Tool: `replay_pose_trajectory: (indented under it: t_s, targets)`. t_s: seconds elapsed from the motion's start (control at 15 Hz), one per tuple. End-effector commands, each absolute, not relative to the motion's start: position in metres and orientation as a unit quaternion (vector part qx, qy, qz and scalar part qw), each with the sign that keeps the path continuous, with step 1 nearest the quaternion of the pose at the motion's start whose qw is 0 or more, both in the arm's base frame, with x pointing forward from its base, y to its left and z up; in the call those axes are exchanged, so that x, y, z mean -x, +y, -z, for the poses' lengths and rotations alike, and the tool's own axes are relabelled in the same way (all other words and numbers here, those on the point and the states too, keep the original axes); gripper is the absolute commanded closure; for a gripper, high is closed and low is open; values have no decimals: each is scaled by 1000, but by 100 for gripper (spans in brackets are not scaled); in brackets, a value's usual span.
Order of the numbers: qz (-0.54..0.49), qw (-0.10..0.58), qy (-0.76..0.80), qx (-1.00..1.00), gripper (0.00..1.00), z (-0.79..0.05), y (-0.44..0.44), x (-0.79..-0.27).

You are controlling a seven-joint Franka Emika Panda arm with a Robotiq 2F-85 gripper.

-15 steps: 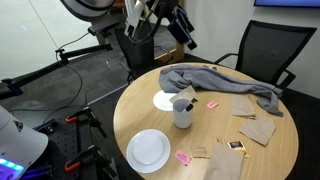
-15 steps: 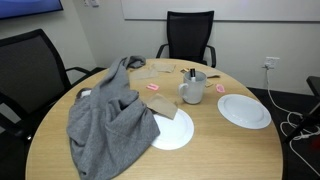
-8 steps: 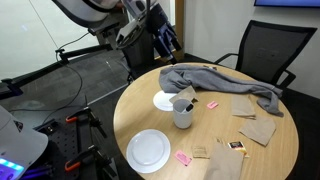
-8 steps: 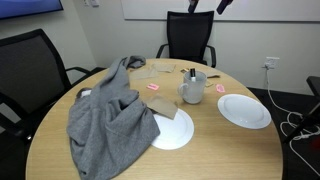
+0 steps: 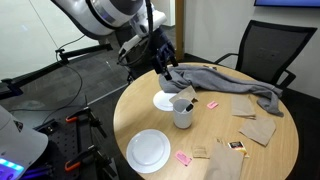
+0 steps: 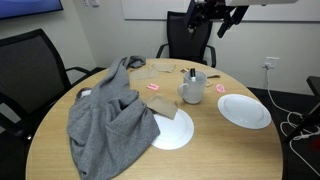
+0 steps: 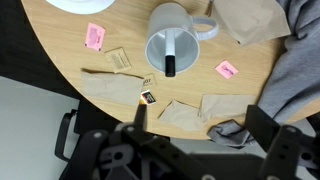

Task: Take the marker out of the mug and put it on the table

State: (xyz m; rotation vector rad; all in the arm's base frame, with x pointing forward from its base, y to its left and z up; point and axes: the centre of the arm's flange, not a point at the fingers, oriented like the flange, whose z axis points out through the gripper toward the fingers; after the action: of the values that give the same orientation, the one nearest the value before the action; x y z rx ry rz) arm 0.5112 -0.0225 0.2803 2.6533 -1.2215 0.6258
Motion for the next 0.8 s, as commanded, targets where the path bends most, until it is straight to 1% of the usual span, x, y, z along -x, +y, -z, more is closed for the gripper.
replay_pose_trajectory:
  t_s: [0.0,0.47,0.53,0.73]
  targets:
    - [-202,82,-429,-876,0,-267,-35,-522]
    - [-189,71,-435,-878,0,-247,-62,-527]
    - [-186,82,-434,-878,0,-251,-55,-522]
    - [-182,78,-437,-877,0,-246,-58,-522]
